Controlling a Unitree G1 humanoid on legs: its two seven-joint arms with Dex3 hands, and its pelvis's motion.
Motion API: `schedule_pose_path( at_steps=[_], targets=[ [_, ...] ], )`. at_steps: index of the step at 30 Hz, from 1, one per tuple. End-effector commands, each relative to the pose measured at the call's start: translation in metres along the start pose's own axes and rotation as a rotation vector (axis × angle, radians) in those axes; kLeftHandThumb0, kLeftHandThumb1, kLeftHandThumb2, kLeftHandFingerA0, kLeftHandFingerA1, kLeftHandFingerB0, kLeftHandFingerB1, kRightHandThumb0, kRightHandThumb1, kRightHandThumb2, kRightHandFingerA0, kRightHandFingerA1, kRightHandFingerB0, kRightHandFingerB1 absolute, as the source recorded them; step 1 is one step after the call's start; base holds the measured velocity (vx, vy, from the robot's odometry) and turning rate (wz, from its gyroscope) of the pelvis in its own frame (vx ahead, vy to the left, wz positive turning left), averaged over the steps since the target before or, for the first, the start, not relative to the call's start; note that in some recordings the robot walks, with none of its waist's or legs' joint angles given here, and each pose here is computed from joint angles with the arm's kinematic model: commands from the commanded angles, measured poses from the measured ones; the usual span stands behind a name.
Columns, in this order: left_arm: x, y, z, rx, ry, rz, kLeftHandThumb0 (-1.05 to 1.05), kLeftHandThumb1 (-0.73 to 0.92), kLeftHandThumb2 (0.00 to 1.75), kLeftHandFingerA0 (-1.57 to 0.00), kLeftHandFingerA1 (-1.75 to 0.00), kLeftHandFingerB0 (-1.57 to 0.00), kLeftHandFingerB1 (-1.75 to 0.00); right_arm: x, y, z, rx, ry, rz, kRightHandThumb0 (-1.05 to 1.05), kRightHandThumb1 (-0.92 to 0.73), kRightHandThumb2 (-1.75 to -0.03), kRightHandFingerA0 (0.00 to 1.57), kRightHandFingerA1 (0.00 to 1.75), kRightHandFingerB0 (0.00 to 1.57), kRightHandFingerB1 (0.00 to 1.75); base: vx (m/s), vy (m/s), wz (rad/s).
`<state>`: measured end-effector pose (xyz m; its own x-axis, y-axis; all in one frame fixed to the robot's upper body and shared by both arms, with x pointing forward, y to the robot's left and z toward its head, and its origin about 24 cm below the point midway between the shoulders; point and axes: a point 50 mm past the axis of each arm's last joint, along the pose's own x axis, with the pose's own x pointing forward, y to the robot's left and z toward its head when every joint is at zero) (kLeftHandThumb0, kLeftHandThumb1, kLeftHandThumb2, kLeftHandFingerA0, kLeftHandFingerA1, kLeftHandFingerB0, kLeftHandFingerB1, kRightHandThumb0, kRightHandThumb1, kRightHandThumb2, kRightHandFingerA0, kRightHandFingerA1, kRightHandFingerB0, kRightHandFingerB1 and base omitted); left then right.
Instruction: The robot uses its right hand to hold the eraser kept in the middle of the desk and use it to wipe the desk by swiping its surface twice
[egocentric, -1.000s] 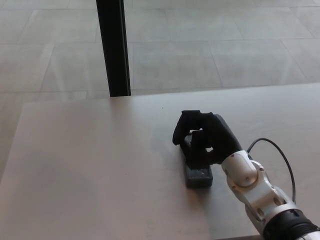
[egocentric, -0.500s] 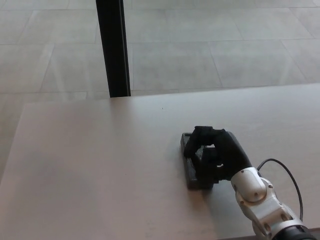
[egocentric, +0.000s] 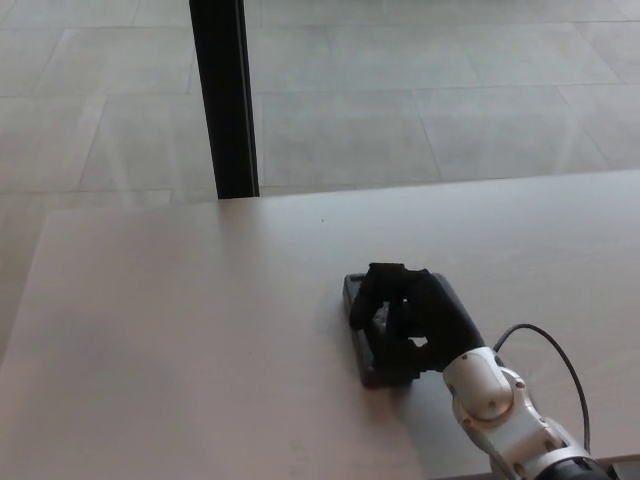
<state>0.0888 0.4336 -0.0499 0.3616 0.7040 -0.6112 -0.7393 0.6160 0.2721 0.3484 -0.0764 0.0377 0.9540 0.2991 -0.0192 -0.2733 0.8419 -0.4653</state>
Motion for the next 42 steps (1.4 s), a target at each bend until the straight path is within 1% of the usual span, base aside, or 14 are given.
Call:
schedule_pose_path(
  at_steps=[1, 2, 6, 11, 14, 19, 20, 22, 24, 26, 31, 33, 37, 42],
  targets=[
    [0.001, 0.005, 0.010, -0.017, -0.033, 0.013, -0.61, 0.83, 0.65, -0.74, -0.62, -0.60, -0.54, -0.013, 0.015, -0.023, -0.120, 0.080, 0.110, -0.26, -0.48, -1.28, 0.90, 1.75, 0.78, 1.69, 0.00, 0.000, 0.00],
    [0.001, 0.005, 0.010, -0.015, -0.033, 0.014, -0.61, 0.82, 0.65, -0.74, -0.64, -0.60, -0.55, -0.014, 0.015, -0.025, -0.177, 0.085, 0.139, -0.26, -0.53, -1.21, 0.88, 1.75, 0.75, 1.69, 0.00, 0.000, 0.00],
    [0.001, 0.002, 0.012, -0.049, -0.030, 0.002, -0.60, 0.82, 0.64, -0.72, -0.62, -0.59, -0.53, -0.018, 0.010, -0.033, -0.309, 0.078, 0.204, -0.28, -0.52, -1.23, 0.85, 1.75, 0.71, 1.72, 0.00, 0.000, 0.00],
    [0.001, 0.003, 0.014, -0.025, -0.040, 0.002, -0.61, 0.83, 0.65, -0.74, -0.62, -0.59, -0.53, -0.025, -0.006, -0.047, -0.458, 0.119, 0.237, -0.31, -0.51, -1.22, 0.86, 1.75, 0.74, 1.68, 0.00, 0.000, 0.00],
    [0.002, 0.002, 0.012, -0.072, -0.034, 0.003, -0.60, 0.83, 0.65, -0.72, -0.60, -0.58, -0.53, -0.034, -0.031, -0.064, -0.420, 0.199, 0.172, -0.27, -0.56, -1.12, 0.88, 1.75, 0.74, 1.67, 0.00, 0.000, 0.00],
    [0.002, 0.000, 0.015, -0.073, -0.039, 0.000, -0.60, 0.83, 0.65, -0.72, -0.60, -0.59, -0.53, -0.041, -0.046, -0.073, -0.461, 0.237, 0.156, -0.31, -0.59, -1.11, 0.92, 1.75, 0.75, 1.68, 0.00, 0.000, 0.00],
    [0.002, 0.001, 0.015, -0.072, -0.041, 0.000, -0.60, 0.84, 0.65, -0.73, -0.60, -0.61, -0.54, -0.048, -0.053, -0.080, -0.437, 0.249, 0.132, -0.33, -0.52, -1.17, 0.97, 1.75, 0.74, 1.75, 0.00, 0.000, 0.00],
    [0.002, 0.001, 0.014, -0.078, -0.038, 0.002, -0.61, 0.84, 0.65, -0.73, -0.60, -0.61, -0.54, -0.054, -0.061, -0.086, -0.393, 0.271, 0.088, -0.35, -0.43, -1.33, 1.01, 1.75, 0.80, 1.75, 0.00, 0.000, 0.00],
    [0.001, 0.002, 0.013, -0.073, -0.038, 0.000, -0.61, 0.84, 0.65, -0.72, -0.60, -0.60, -0.54, -0.056, -0.067, -0.090, -0.358, 0.308, 0.065, -0.33, -0.46, -1.31, 1.00, 1.75, 0.80, 1.75, 0.00, 0.000, 0.00],
    [0.001, 0.001, 0.012, -0.091, -0.037, -0.003, -0.60, 0.84, 0.65, -0.70, -0.60, -0.59, -0.54, -0.060, -0.075, -0.093, -0.345, 0.322, 0.034, -0.32, -0.43, -1.36, 1.01, 1.75, 0.80, 1.73, 0.00, 0.000, 0.00],
    [0.001, 0.002, 0.012, -0.067, -0.038, 0.007, -0.62, 0.84, 0.65, -0.75, -0.61, -0.64, -0.55, -0.067, -0.093, -0.100, -0.263, 0.374, -0.066, -0.32, -0.45, -1.30, 0.96, 1.75, 0.76, 1.72, 0.00, 0.000, 0.00],
    [0.001, 0.002, 0.013, -0.073, -0.039, 0.012, -0.63, 0.84, 0.65, -0.77, -0.63, -0.67, -0.56, -0.073, -0.102, -0.105, -0.255, 0.402, -0.099, -0.29, -0.48, -1.30, 1.04, 1.75, 0.78, 1.70, 0.00, 0.000, 0.00],
    [0.001, 0.003, 0.013, -0.067, -0.041, 0.013, -0.64, 0.85, 0.65, -0.75, -0.62, -0.65, -0.55, -0.081, -0.114, -0.109, -0.246, 0.416, -0.125, -0.29, -0.51, -1.25, 0.99, 1.75, 0.79, 1.69, 0.00, 0.000, 0.00],
    [0.001, 0.005, 0.013, -0.106, -0.042, 0.012, -0.63, 0.86, 0.65, -0.72, -0.61, -0.64, -0.55, -0.107, -0.148, -0.123, -0.205, 0.479, -0.241, -0.26, -0.49, -1.22, 0.91, 1.75, 0.77, 1.66, 0.00, 0.000, 0.00]
  ],
)
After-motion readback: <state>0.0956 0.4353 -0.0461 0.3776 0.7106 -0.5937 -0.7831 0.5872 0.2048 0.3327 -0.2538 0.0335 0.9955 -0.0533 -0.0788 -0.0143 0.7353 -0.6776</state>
